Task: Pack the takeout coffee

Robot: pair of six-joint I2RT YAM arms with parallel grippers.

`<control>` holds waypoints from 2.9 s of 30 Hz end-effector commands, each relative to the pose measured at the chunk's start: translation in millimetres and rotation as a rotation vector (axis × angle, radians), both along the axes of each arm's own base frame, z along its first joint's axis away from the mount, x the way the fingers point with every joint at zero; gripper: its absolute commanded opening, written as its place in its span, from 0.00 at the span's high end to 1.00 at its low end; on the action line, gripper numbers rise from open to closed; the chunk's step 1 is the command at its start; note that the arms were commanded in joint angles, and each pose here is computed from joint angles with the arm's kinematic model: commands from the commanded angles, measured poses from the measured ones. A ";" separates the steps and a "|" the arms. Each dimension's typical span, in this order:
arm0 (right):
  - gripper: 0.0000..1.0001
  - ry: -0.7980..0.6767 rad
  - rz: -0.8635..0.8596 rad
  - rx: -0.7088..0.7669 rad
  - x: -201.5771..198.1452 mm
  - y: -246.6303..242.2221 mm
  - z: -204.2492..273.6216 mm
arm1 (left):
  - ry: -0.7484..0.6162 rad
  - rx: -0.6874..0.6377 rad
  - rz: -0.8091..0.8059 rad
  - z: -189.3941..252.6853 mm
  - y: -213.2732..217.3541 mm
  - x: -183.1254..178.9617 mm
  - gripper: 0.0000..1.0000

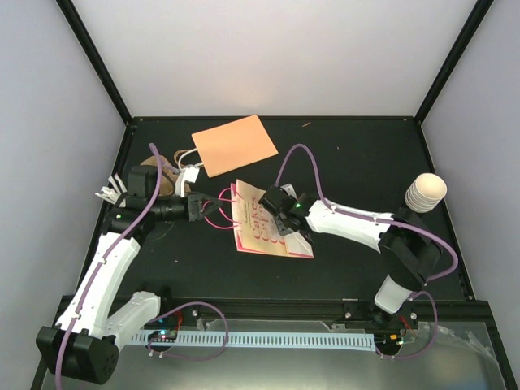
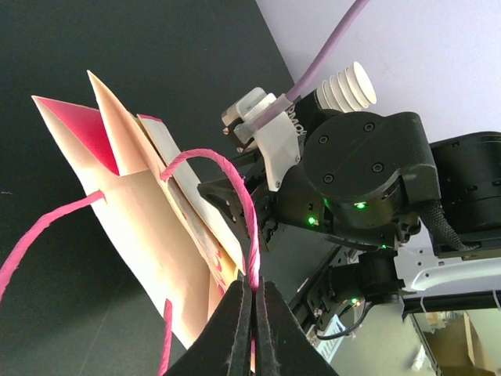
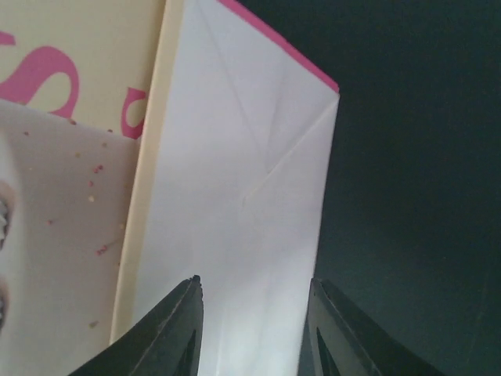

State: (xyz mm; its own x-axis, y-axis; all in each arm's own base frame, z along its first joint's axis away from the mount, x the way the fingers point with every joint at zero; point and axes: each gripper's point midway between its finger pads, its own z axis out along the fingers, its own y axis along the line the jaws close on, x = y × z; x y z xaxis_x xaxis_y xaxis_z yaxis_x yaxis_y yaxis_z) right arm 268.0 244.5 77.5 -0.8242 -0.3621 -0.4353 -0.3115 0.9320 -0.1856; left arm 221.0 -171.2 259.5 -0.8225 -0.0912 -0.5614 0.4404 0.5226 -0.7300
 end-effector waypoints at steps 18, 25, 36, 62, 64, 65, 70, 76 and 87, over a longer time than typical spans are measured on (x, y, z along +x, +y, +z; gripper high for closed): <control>0.51 -0.061 0.077 0.253 -16.6 20.9 70.0 | -0.120 -0.094 -0.045 66.0 -12.8 -13.5 0.98; 0.45 -0.061 0.085 0.274 -22.7 19.7 78.2 | -0.138 -0.121 -0.066 77.6 -19.2 -18.6 0.98; 0.40 -0.056 0.097 0.312 -32.6 24.8 86.8 | -0.157 -0.137 -0.079 91.7 -26.4 -20.9 0.98; 0.34 0.012 0.083 0.290 -38.7 45.1 57.9 | -0.162 -0.122 -0.059 88.9 -25.4 -20.4 0.98; 0.35 0.021 0.086 0.287 -38.9 46.9 53.1 | -0.160 -0.122 -0.061 88.2 -25.8 -20.8 0.98; 0.35 0.025 0.087 0.285 -39.1 47.5 51.1 | -0.161 -0.122 -0.061 88.4 -25.6 -21.1 0.99; 0.35 0.036 0.082 0.270 -38.9 47.7 40.4 | -0.165 -0.122 -0.060 89.2 -25.4 -21.3 0.98; 0.38 0.021 0.060 0.217 -34.5 40.1 32.0 | -0.165 -0.120 -0.060 88.8 -25.5 -20.9 0.99; 0.40 -0.015 0.051 0.170 -26.4 35.4 33.6 | -0.169 -0.116 -0.058 88.6 -24.6 -22.0 0.98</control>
State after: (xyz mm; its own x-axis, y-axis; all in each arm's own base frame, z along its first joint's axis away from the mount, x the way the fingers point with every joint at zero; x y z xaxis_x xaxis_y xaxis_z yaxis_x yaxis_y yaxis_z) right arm 236.6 280.5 110.8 -0.8077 -0.3232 -0.4931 -0.3719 0.9283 0.0008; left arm 203.8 -196.7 330.5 -0.7622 -0.1083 -0.6382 0.5469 0.4196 -0.7244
